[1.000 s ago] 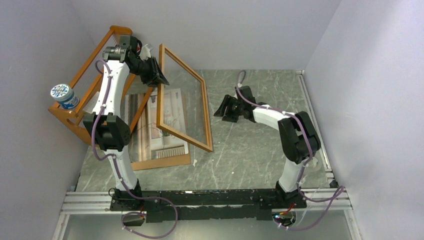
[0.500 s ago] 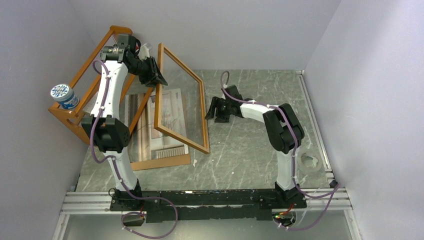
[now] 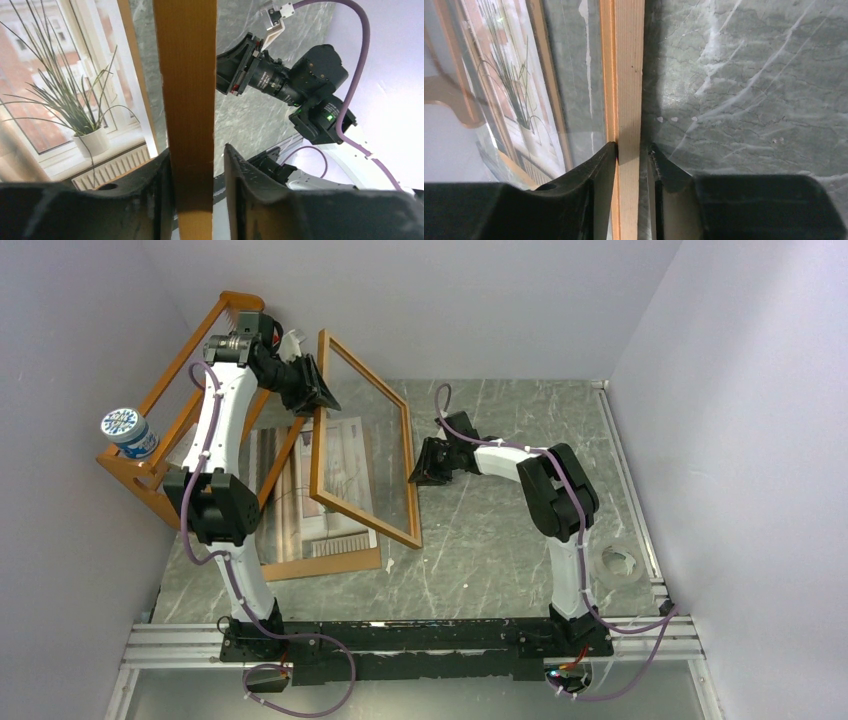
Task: Put the photo into the frame
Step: Adjust the photo frame item on the photo frame, then pick up the photo frame from the center of the board.
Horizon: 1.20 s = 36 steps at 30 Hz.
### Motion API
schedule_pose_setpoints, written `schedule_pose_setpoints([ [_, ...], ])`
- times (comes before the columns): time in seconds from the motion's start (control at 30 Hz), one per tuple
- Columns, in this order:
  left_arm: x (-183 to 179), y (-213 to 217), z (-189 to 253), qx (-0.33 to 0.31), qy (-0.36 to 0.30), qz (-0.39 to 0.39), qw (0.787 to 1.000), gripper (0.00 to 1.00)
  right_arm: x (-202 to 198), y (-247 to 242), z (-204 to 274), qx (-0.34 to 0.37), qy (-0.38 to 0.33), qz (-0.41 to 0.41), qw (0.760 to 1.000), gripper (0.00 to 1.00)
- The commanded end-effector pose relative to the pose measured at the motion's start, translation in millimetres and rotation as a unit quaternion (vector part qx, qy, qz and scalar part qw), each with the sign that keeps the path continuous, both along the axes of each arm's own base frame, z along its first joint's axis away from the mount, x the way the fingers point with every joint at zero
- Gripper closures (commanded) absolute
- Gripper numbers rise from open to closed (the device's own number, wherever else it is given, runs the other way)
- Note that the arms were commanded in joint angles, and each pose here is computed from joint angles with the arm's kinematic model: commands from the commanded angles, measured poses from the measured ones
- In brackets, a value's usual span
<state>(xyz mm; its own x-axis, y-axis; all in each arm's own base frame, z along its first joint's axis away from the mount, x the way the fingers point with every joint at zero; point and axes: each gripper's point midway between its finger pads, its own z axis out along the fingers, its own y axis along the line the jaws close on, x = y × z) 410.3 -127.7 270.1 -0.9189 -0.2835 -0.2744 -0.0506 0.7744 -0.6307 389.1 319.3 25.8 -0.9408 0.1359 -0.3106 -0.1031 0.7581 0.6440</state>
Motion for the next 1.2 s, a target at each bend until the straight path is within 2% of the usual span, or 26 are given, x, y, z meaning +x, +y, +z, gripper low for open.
schedule_pose_setpoints([
  [0.0, -1.5, -17.1, 36.0, -0.058, -0.048, -0.013, 0.997, 0.52, 1.2, 3.8, -3.1, -0.003, 0.001, 0.006, 1.000, 0.69],
  [0.07, -0.2, -20.2, 38.1, -0.071, -0.050, -0.012, 0.996, 0.43, -0.1, 2.7, -4.6, -0.006, 0.001, 0.006, 1.000, 0.69],
  [0.23, -4.0, -36.2, 54.0, -0.138, -0.057, -0.031, 0.988, 0.37, 1.0, 3.7, -4.6, -0.005, -0.003, 0.009, 1.000, 0.69],
  [0.33, -7.4, -46.6, 69.9, -0.187, -0.077, -0.051, 0.978, 0.26, 1.7, 4.9, -4.4, -0.002, -0.003, 0.009, 1.000, 0.69],
  [0.4, -9.6, -48.3, 74.4, -0.197, -0.084, -0.053, 0.975, 0.19, 1.3, 5.1, -5.8, -0.002, -0.001, 0.010, 1.000, 0.69],
  [0.47, -10.9, -50.4, 72.8, -0.207, -0.084, -0.057, 0.973, 0.17, 0.7, 5.1, -6.8, -0.001, 0.000, 0.011, 1.000, 0.69],
  [0.57, -9.7, -44.2, 54.7, -0.169, -0.064, -0.039, 0.983, 0.16, 0.5, 5.1, -8.3, -0.003, 0.003, 0.010, 1.000, 0.69],
  [0.67, -9.5, -42.5, 45.1, -0.160, -0.050, -0.034, 0.985, 0.18, -0.2, 4.4, -8.3, -0.003, 0.003, 0.011, 1.000, 0.69],
  [0.83, -10.8, -48.9, 41.4, -0.191, -0.028, -0.041, 0.980, 0.37, -1.4, 3.1, -9.8, -0.006, 0.006, 0.009, 1.000, 0.69],
  [0.97, -10.4, -54.3, 48.8, -0.225, -0.027, -0.046, 0.973, 0.43, -2.3, 2.2, -7.0, 0.008, -0.001, 0.006, 1.000, 0.69],
  [1.03, -9.7, -52.2, 47.1, -0.215, -0.026, -0.041, 0.975, 0.43, -4.2, 4.1, -0.2, 0.032, -0.008, 0.006, 0.999, 0.65],
  [1.1, -9.5, -53.7, 48.8, -0.234, -0.022, -0.046, 0.971, 0.44, -2.9, 4.5, 6.3, 0.052, -0.014, -0.002, 0.999, 0.58],
  [1.17, -8.5, -53.1, 45.6, -0.233, -0.019, -0.041, 0.972, 0.45, -1.9, 4.7, 14.3, 0.072, -0.019, -0.010, 0.997, 0.48],
])
